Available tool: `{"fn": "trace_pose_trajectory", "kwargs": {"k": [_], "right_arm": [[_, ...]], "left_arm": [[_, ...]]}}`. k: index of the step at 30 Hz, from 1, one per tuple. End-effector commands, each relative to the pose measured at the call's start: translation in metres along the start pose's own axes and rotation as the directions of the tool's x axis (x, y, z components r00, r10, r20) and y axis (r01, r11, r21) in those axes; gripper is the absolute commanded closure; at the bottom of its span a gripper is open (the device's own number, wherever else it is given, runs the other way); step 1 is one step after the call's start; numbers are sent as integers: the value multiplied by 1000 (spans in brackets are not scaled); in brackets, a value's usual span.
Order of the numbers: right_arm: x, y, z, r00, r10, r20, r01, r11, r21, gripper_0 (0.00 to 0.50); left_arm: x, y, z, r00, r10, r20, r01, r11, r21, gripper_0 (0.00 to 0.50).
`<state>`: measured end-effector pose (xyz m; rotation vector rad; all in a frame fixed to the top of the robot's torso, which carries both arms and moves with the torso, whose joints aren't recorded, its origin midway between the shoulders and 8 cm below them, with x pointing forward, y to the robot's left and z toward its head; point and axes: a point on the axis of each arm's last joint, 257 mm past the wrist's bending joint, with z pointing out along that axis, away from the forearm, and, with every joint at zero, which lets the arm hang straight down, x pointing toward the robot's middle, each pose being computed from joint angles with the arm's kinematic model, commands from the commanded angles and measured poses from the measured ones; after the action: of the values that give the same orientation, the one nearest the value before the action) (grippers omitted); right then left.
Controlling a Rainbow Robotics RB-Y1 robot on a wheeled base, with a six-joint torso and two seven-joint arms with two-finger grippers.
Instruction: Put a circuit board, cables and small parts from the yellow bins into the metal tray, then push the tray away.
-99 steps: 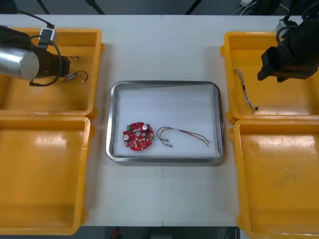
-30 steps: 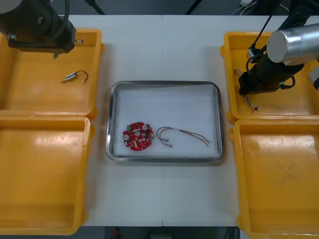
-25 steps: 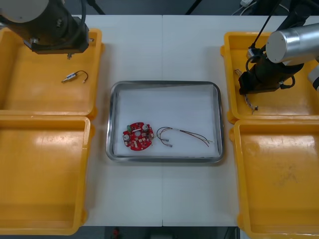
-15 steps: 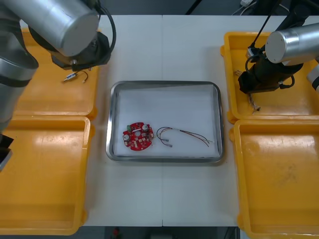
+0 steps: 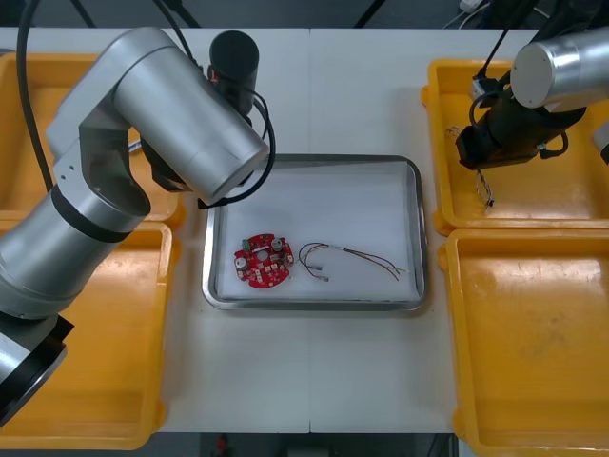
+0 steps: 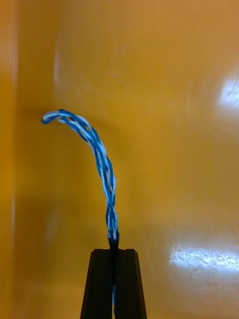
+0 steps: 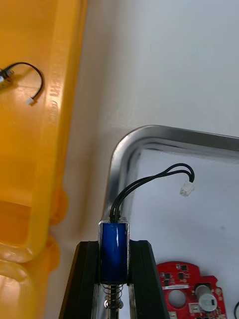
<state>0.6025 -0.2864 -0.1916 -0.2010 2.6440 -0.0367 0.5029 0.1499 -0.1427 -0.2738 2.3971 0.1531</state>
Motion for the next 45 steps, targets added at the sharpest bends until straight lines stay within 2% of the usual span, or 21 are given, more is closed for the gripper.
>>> {"fn": "trace_pose_trajectory", "kwargs": {"k": [1,4,13,16,18,23,28,32,36,39,45], "right_arm": [[-22,-20,-36,997,-18,73,18,1000,-1,500],[-26,-24,-52,996,-32,86,33,999,-2,500],[-23,-33,-100,983,-167,78,168,986,-13,500],[-17,-33,-116,971,-229,64,230,973,-17,500],[-14,-31,-124,967,-247,58,249,968,-23,500],[-4,-25,-142,956,-291,39,293,956,-32,500],[9,-15,-153,936,-346,63,349,936,-39,500],[15,-7,-157,922,-378,84,382,923,-41,500],[25,7,-161,905,-408,120,418,905,-79,500],[28,10,-164,901,-416,126,428,899,-93,500],[36,9,-162,898,-424,118,434,896,-89,500]], "left_arm": [[12,-32,-4,992,-123,19,121,989,81,500],[15,-46,-4,992,-121,27,117,986,116,500],[26,-67,0,994,-100,38,93,983,159,500],[29,-70,9,995,-86,59,76,986,151,500],[30,-74,14,994,-85,63,74,985,154,500],[32,-73,28,994,-85,64,76,988,133,500],[38,-78,45,995,-67,73,57,989,133,500],[39,-79,49,995,-70,74,60,989,138,500],[40,-80,49,995,-76,71,65,988,139,500],[42,-79,50,995,-67,73,57,989,133,492],[49,-74,55,996,-56,67,48,992,119,471]]}}
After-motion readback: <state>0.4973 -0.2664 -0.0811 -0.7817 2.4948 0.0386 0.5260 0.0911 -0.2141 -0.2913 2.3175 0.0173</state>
